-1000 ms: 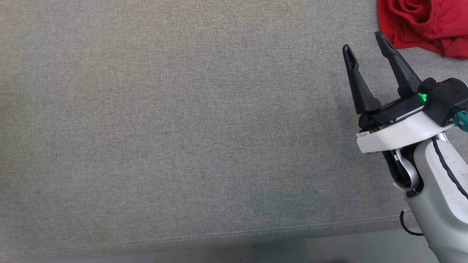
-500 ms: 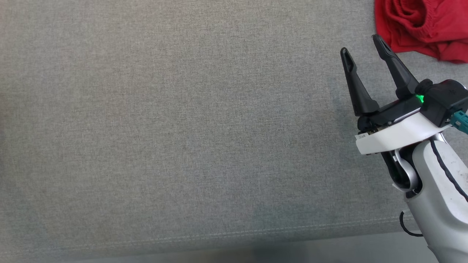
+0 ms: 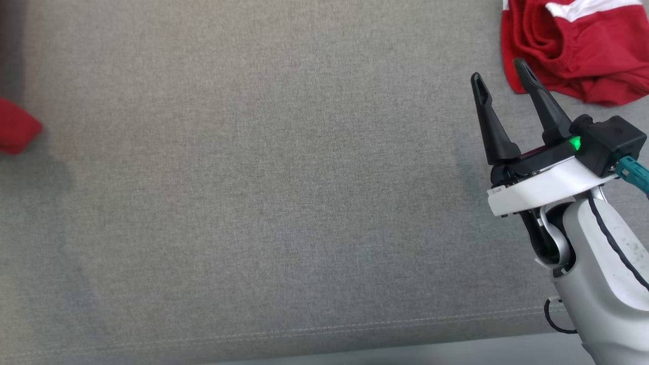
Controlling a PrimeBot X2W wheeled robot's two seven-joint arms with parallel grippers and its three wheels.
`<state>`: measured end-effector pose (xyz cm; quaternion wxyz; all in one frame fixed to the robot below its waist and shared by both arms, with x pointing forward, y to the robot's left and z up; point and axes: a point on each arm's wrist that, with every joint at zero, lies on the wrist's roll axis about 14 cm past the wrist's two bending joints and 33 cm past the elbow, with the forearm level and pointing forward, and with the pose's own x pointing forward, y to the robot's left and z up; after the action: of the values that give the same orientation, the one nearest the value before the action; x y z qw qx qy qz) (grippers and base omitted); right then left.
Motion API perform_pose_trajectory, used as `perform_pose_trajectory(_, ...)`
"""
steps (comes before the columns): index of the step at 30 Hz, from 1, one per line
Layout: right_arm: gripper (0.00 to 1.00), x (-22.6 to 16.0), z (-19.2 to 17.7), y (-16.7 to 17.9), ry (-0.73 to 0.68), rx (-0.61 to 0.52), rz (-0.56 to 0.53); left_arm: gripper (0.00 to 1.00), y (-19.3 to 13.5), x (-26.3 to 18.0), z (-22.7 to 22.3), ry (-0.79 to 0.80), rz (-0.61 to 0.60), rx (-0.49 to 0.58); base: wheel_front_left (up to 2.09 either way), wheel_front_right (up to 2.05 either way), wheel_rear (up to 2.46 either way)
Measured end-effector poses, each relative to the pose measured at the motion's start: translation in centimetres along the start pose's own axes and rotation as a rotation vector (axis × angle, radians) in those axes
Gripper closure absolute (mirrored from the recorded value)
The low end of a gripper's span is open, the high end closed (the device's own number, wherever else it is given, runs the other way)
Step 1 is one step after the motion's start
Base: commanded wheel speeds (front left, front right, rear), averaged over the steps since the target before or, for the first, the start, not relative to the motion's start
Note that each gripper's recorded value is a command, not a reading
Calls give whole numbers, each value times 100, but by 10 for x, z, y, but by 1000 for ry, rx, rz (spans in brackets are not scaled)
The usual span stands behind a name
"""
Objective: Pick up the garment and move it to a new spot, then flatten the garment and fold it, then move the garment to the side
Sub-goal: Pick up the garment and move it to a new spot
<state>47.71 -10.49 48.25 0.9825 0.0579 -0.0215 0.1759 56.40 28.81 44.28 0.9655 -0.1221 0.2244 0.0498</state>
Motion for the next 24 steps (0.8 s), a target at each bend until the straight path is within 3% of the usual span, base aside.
perform_pose_trajectory(5, 0, -8, 15, -4, -25, 17, -32, 100, -36, -13, 21, -65, -88, 64, 0, 0, 0)
perform_pose_trajectory(10, 0, -22, 26, -2, -43, 34, -57, 100, -95, -31, 40, -129, -222, 122, 0, 0, 0)
perform_pose_trajectory(15, 0, -36, 40, 2, -73, 47, -69, 100, -190, -67, 52, -197, -455, 180, 0, 0, 0)
perform_pose_trajectory(20, 0, -51, 60, 0, -120, 52, -100, 100, -275, -120, 66, -246, -701, 98, 0, 0, 0)
perform_pose_trajectory(24, 0, -65, 70, -3, -144, 44, -118, 100, -318, -158, 86, -253, -870, -93, 0, 0, 0)
